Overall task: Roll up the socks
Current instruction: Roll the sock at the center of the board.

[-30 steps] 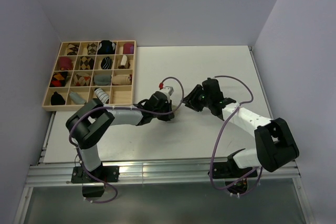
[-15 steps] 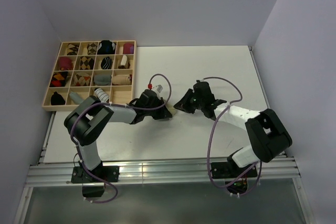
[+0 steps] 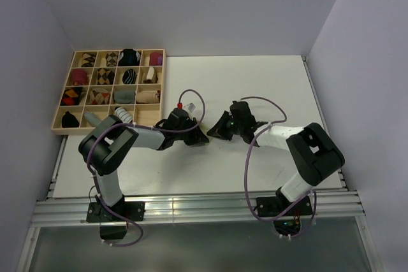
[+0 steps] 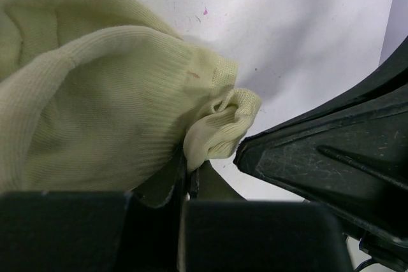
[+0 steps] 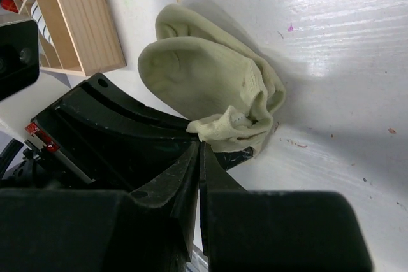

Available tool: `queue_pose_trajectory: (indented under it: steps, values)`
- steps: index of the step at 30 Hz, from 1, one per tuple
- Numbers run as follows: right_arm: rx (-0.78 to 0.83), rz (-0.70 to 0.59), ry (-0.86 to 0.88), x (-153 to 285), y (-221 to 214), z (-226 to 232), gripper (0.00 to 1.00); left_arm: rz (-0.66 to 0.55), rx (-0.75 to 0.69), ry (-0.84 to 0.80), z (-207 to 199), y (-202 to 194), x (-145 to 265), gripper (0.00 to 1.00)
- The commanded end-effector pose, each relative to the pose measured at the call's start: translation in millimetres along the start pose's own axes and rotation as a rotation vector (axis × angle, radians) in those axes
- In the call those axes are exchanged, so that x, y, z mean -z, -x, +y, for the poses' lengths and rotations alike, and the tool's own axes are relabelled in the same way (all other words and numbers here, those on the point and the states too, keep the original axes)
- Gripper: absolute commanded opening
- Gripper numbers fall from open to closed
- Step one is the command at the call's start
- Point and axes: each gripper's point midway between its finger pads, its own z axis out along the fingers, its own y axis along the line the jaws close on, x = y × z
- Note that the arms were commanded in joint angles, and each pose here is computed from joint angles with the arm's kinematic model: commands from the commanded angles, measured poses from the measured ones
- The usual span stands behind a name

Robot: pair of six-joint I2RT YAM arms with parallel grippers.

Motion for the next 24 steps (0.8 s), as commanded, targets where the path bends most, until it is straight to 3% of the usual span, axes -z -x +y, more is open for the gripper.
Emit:
queue_pose_trajectory:
  steps: [1, 24]
  values:
    - [0.012, -0.009, 0.037, -5, 0, 6, 0.09, 0.039, 0.021, 0.043, 17, -11, -2, 0.01]
    - [0.032, -0.049, 0.005, -20, 22, 9, 0.07, 0.067, 0.015, 0.041, 17, -17, -1, 0.00]
